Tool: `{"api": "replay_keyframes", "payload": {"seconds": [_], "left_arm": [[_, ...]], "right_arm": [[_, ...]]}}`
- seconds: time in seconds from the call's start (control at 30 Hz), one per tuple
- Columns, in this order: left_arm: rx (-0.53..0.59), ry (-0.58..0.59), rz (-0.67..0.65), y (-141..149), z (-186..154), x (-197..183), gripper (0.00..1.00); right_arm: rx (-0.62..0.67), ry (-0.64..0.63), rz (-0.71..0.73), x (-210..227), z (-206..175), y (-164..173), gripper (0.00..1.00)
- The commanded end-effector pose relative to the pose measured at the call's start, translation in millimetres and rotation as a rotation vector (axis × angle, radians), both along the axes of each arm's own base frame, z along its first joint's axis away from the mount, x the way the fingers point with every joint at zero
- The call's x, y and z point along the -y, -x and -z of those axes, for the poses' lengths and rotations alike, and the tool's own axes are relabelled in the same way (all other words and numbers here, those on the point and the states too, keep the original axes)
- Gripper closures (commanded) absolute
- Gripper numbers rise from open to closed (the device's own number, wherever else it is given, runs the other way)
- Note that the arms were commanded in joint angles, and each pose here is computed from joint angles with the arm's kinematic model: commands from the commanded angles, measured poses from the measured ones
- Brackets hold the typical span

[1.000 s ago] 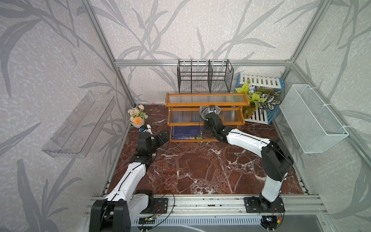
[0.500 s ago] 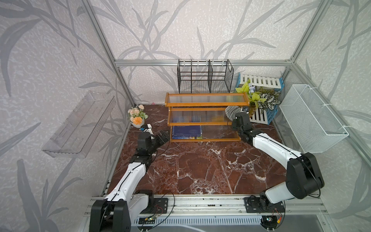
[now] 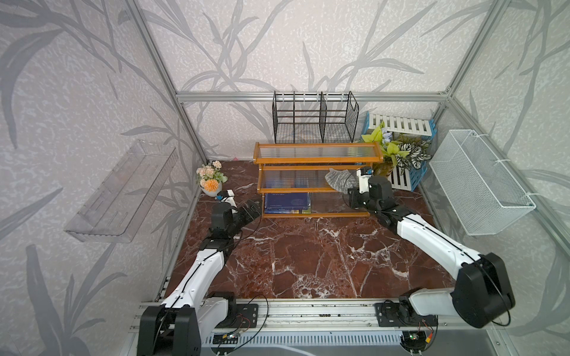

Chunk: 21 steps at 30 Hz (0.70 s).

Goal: Wipe the bookshelf clean with a cloth
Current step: Wipe the dust from the shelf.

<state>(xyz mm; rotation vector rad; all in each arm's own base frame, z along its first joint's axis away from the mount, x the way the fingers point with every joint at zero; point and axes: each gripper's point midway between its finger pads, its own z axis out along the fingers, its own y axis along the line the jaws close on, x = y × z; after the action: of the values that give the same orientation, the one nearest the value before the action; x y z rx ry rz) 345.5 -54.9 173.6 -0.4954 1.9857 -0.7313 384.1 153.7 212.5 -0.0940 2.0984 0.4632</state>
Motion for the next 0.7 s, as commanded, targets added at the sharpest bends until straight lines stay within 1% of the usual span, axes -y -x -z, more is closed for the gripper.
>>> {"api": "replay_keyframes", "payload": {"seconds": [0.0,0.07,0.17,0.3,0.4,0.57,0.67], "left_arm": [[0.022,0.001,0.005,-2.0,-3.8,-0.3,0.00],[0.026,-0.002,-0.001,-2.4,-4.6,-1.5,0.00],[0.031,-0.006,-0.007,-3.1,-5.4,-2.5,0.00],[0.031,-0.004,-0.006,-3.7,-5.7,-2.2,0.00],[0.031,-0.004,-0.004,-3.6,-5.1,-2.0,0.00],[0.025,-0.007,-0.003,-3.8,-3.2,-1.9,0.00],[0.028,-0.010,-0.007,-4.5,-4.1,-2.8,0.00]], "right_arm": [[0.001,-0.104,0.009,22.8,-17.2,20.8,1.00],[-0.004,-0.163,0.057,43.5,-21.3,29.4,1.00],[-0.027,-0.205,0.140,73.6,-19.9,40.5,1.00],[-0.075,-0.295,0.225,107.8,-11.7,42.8,1.00],[-0.100,-0.327,0.253,123.0,-0.1,33.6,1.00],[-0.148,-0.322,0.250,126.4,14.2,7.6,1.00],[-0.177,-0.347,0.228,122.7,20.7,-8.8,1.00]]}}
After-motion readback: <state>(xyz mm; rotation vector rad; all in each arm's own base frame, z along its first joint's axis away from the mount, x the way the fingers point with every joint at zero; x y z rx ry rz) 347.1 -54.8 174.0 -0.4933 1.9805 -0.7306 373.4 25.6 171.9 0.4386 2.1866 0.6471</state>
